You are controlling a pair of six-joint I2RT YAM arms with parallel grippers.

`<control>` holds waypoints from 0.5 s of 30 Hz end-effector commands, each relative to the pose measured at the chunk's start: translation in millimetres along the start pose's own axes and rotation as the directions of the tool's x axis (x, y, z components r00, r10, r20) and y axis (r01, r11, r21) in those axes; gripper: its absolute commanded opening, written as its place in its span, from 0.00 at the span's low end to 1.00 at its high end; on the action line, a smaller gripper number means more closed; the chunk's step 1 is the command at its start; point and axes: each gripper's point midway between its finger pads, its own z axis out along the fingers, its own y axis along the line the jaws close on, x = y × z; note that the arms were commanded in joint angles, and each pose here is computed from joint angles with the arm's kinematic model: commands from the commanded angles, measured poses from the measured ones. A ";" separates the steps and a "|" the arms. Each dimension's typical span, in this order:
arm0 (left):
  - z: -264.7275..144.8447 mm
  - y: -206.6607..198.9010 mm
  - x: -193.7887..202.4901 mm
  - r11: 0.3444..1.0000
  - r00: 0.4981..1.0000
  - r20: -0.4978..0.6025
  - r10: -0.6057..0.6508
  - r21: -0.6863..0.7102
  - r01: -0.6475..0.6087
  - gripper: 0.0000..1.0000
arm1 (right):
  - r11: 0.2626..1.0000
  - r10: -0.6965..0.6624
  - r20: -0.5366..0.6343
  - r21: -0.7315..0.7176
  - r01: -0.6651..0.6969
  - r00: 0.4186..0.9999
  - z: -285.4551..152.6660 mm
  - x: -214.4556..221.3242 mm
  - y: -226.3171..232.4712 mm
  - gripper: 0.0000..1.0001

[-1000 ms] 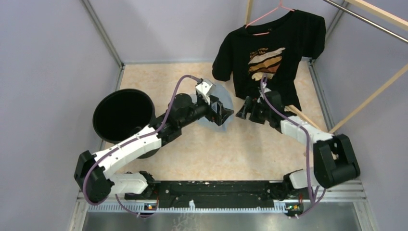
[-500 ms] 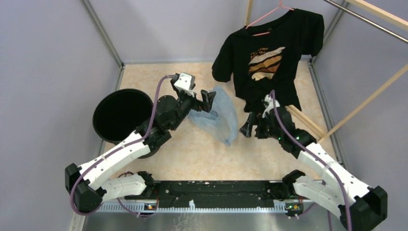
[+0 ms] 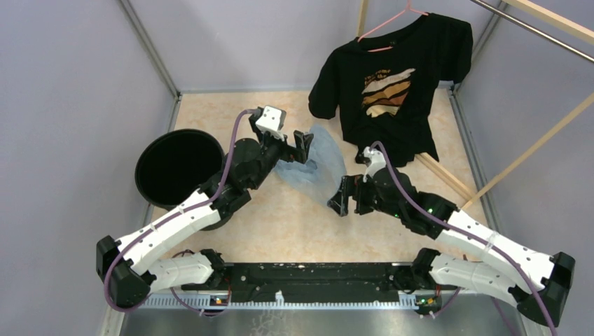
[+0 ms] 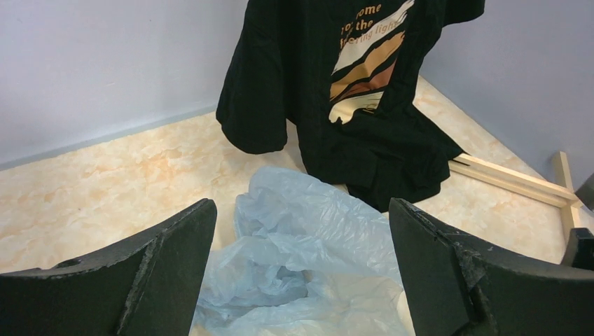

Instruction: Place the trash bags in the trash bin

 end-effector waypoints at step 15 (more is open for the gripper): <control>4.6 -0.1 -5.3 1.000 1.000 0.015 0.010 -0.009 -0.010 0.99 | 0.972 0.072 0.145 0.211 -0.102 0.987 48.4 -17.3 -29.9 0.31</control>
